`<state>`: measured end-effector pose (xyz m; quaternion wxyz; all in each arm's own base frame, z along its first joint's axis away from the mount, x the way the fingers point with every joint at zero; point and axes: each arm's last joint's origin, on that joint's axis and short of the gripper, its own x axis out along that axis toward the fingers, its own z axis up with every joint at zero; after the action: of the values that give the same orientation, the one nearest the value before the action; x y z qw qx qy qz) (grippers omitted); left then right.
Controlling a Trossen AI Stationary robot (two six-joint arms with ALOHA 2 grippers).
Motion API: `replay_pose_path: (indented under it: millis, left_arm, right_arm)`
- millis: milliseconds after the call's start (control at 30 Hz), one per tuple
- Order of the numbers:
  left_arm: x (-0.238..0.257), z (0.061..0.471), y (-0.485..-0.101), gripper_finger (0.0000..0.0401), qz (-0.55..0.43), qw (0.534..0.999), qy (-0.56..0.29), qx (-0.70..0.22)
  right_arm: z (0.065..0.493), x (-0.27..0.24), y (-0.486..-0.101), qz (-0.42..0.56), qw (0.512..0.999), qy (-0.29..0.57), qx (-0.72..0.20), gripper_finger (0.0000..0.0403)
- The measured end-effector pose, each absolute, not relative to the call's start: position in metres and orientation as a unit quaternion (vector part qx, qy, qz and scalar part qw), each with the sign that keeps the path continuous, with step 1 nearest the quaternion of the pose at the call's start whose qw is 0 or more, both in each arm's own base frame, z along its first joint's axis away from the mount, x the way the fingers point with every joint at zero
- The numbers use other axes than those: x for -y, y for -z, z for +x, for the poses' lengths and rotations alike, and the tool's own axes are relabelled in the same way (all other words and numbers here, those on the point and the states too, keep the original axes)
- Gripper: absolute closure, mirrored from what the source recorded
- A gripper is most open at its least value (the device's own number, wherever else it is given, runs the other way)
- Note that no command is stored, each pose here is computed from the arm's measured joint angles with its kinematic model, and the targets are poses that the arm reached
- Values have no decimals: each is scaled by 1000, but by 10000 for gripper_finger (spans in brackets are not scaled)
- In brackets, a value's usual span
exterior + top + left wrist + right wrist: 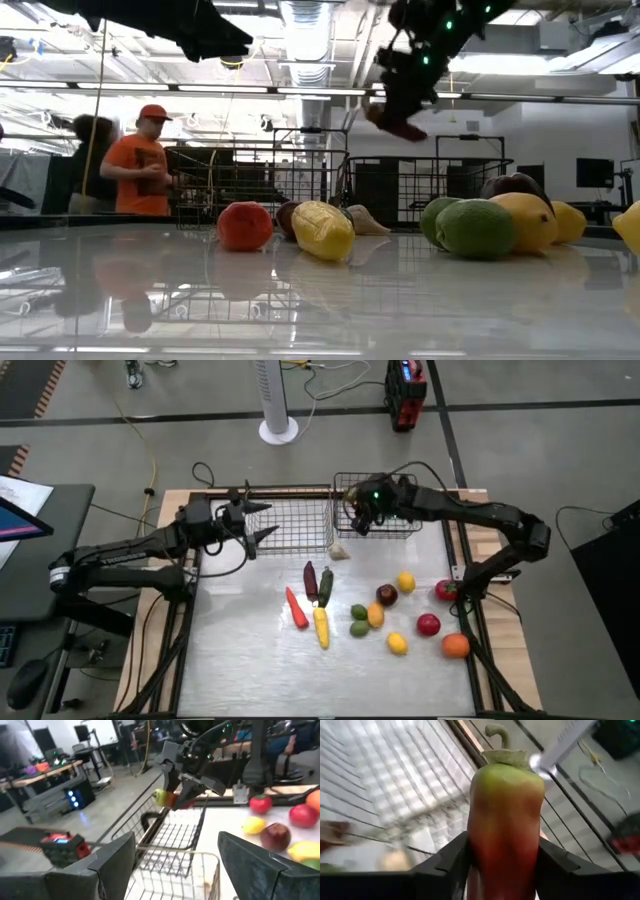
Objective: Sort produce into baskets
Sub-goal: Put the red chili pepper into the right wire basket, then put the dark red chili pepper into the right wire basket
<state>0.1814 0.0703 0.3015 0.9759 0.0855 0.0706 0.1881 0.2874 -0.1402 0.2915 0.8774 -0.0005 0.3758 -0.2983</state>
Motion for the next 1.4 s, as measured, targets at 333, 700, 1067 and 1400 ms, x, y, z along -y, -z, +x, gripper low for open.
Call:
replay_pose_path:
  millis: [333, 700, 1067, 1400]
  left_arm:
    - [-66, 168, -312, 129, 94, 976, -193, -39]
    - [-50, 140, -322, 129, 68, 981, -182, -21]
    - [-49, 137, -320, 129, 29, 983, -181, -24]
    - [-49, 137, -320, 129, 32, 983, -181, -25]
  right_arm:
    - [283, 127, -313, 58, 864, 287, -409, 77]
    - [336, -5, -260, 77, 908, 146, -385, 88]
    - [391, -47, -204, 76, 894, 86, -433, 92]
    - [411, -62, -192, -55, 883, 70, -461, 92]
